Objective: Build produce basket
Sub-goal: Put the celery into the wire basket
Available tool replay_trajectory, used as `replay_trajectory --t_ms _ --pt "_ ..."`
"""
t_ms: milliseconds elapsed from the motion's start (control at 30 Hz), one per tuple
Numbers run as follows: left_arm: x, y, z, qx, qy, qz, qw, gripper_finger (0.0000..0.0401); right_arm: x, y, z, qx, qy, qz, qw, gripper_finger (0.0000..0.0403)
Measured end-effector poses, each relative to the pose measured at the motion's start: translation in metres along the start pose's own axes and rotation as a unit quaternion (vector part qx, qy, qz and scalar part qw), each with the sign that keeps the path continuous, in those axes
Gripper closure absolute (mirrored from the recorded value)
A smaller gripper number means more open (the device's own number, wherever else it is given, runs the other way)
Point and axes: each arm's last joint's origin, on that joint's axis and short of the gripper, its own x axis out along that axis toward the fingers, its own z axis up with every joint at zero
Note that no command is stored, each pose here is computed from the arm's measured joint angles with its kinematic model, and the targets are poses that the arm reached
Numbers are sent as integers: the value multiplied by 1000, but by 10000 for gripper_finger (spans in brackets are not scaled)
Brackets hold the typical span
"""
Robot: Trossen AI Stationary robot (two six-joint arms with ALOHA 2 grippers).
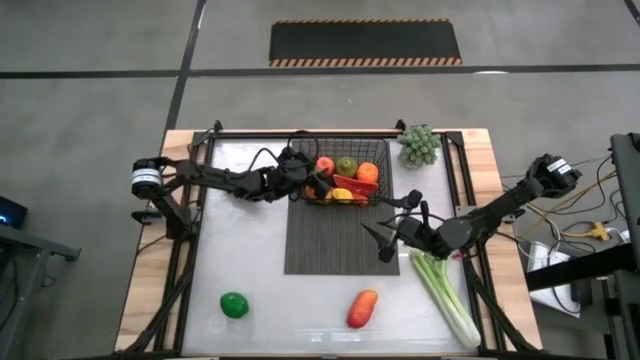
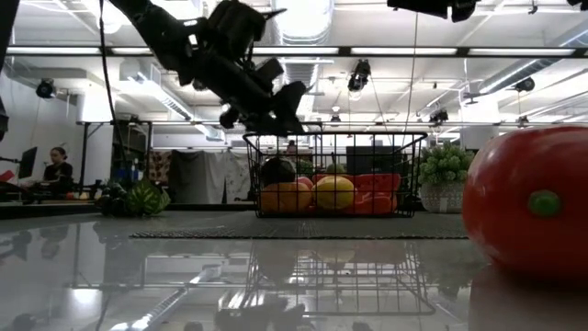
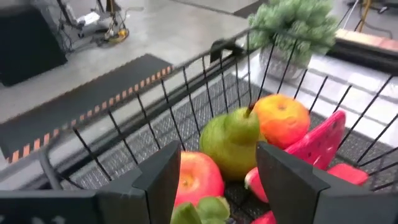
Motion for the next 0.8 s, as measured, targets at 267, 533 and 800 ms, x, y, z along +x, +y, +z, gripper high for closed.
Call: replay_trajectory --t_ms 267,533,800 --pt "-28 -5 27 23 -44 -51 997 209 4 9 14 30 109 44 993 60" --pt "-62 -17 45 49 -85 -95 991 209 -5 4 20 107 327 122 931 60" --pt "-84 -26 52 73 -108 -123 984 209 -22 0 9 256 522 127 804 60"
